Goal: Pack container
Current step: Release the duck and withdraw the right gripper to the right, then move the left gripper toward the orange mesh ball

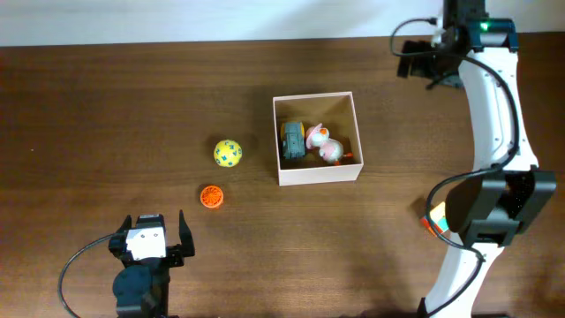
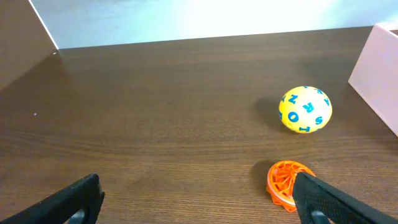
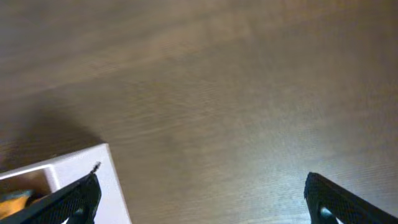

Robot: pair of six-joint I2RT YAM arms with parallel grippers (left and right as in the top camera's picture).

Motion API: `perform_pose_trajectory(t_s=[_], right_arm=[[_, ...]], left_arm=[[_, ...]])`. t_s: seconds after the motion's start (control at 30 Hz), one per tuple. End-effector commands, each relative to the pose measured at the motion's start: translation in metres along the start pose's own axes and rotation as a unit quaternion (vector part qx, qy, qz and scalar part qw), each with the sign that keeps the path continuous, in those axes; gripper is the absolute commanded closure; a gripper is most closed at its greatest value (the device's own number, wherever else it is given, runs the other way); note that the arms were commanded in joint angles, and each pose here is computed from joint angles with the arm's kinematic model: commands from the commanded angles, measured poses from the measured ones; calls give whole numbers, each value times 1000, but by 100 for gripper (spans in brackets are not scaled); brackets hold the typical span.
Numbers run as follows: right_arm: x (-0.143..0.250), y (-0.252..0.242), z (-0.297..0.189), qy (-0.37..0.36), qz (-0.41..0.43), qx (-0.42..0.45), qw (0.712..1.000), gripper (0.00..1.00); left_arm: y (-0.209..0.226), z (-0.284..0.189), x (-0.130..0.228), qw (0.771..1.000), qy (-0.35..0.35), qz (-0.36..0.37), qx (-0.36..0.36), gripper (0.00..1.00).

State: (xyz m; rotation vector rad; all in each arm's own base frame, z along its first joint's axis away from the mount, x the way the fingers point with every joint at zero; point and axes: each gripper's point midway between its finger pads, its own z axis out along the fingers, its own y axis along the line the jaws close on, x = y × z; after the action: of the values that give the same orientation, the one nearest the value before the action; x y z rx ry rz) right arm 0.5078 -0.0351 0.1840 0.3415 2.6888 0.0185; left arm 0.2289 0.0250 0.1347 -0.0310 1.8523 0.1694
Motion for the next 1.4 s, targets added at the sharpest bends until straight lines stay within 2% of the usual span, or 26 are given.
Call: perform_pose_trajectory(t_s=[0.0, 0.27, 0.7, 0.8, 0.9, 1.0, 1.07, 1.27, 1.37], right_arm=[[13, -11, 18, 21, 33, 19, 999, 1], [36, -15, 40, 55, 32, 26, 998, 1], [36, -15, 40, 56, 32, 27, 998, 1], [37, -15, 40, 56, 32, 26, 998, 1], [36, -15, 40, 56, 32, 27, 998, 1], [37, -15, 40, 56, 32, 26, 998, 1], [37, -15, 40, 56, 32, 26, 998, 1], [36, -15, 40, 55, 32, 26, 998, 1], [36, -15, 40, 56, 32, 27, 998, 1]], left_arm=[[-2, 0, -1, 1000, -5, 7, 5, 1], [-2, 0, -1, 1000, -5, 7, 5, 1], [-1, 0, -1, 1000, -5, 7, 5, 1], [10, 0, -2, 1000, -6, 14, -27, 1], [10, -2, -28, 998, -59, 7, -28, 1], [-3, -10, -66, 991, -136, 10, 14, 1], [-14, -15, -84, 986, -162, 21, 47, 1], [-22, 8, -126, 993, -86, 26, 82, 1], [-34, 46, -159, 992, -3, 26, 121, 1]])
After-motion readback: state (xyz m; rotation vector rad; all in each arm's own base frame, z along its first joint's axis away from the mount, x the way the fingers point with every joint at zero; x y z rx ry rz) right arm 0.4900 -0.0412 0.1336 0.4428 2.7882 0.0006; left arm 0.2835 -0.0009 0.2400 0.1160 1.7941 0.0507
